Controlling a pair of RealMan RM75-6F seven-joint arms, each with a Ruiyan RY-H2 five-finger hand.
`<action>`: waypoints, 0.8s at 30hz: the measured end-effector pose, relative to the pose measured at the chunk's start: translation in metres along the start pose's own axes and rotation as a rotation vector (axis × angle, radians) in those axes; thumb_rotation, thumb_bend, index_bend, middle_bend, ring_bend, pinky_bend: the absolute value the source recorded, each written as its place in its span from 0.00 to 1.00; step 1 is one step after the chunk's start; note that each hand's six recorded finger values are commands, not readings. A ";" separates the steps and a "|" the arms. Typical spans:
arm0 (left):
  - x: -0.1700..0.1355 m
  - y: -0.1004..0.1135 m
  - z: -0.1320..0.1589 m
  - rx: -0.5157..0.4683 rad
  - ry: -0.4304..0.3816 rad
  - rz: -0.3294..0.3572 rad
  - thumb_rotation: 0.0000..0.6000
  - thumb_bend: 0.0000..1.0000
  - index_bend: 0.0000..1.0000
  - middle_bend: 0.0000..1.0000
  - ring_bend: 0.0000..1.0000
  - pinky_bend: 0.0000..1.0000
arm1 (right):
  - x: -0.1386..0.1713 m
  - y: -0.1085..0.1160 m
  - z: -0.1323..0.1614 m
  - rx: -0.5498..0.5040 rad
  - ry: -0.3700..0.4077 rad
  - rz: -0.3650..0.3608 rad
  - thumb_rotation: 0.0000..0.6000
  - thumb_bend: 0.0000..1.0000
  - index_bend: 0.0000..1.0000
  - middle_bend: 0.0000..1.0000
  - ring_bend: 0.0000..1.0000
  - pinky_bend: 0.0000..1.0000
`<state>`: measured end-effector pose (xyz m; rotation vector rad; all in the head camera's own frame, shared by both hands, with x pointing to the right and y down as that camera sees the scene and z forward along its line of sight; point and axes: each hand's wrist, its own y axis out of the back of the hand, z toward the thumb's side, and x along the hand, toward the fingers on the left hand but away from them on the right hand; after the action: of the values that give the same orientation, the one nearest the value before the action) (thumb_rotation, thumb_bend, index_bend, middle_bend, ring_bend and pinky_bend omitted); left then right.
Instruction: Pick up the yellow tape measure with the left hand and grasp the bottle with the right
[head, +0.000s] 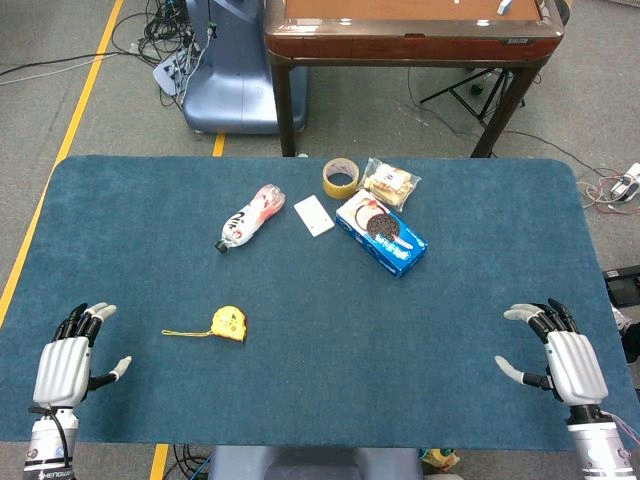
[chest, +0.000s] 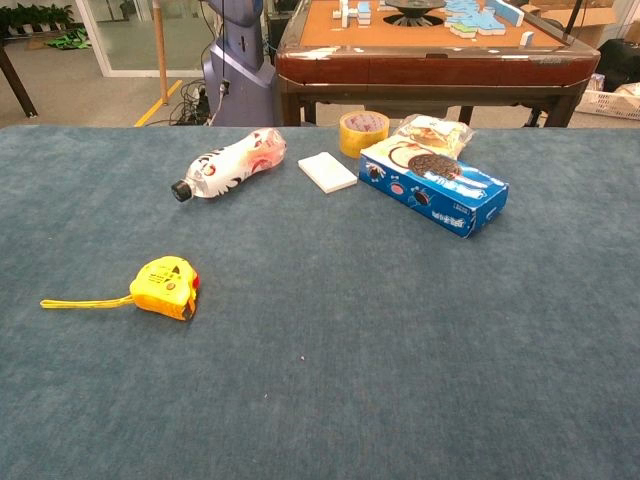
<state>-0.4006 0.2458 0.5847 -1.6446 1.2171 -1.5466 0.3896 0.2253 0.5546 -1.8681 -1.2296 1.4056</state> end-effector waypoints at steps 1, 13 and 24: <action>0.000 0.000 0.000 0.000 -0.002 0.000 1.00 0.21 0.21 0.18 0.09 0.13 | 0.000 0.001 0.001 -0.002 0.003 -0.008 1.00 0.27 0.31 0.26 0.17 0.05; 0.020 -0.010 0.017 0.029 -0.112 -0.061 1.00 0.21 0.21 0.19 0.09 0.12 | 0.004 0.033 0.006 0.020 0.009 -0.161 1.00 0.27 0.31 0.26 0.17 0.05; 0.064 -0.045 0.063 0.137 -0.317 -0.213 1.00 0.21 0.14 0.18 0.08 0.11 | 0.004 0.043 0.010 0.029 -0.005 -0.197 1.00 0.27 0.31 0.26 0.17 0.05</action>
<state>-0.3345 0.1965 0.6422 -1.8871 0.7749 -1.3875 0.3958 0.2076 0.5145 -1.6743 -1.3477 1.3151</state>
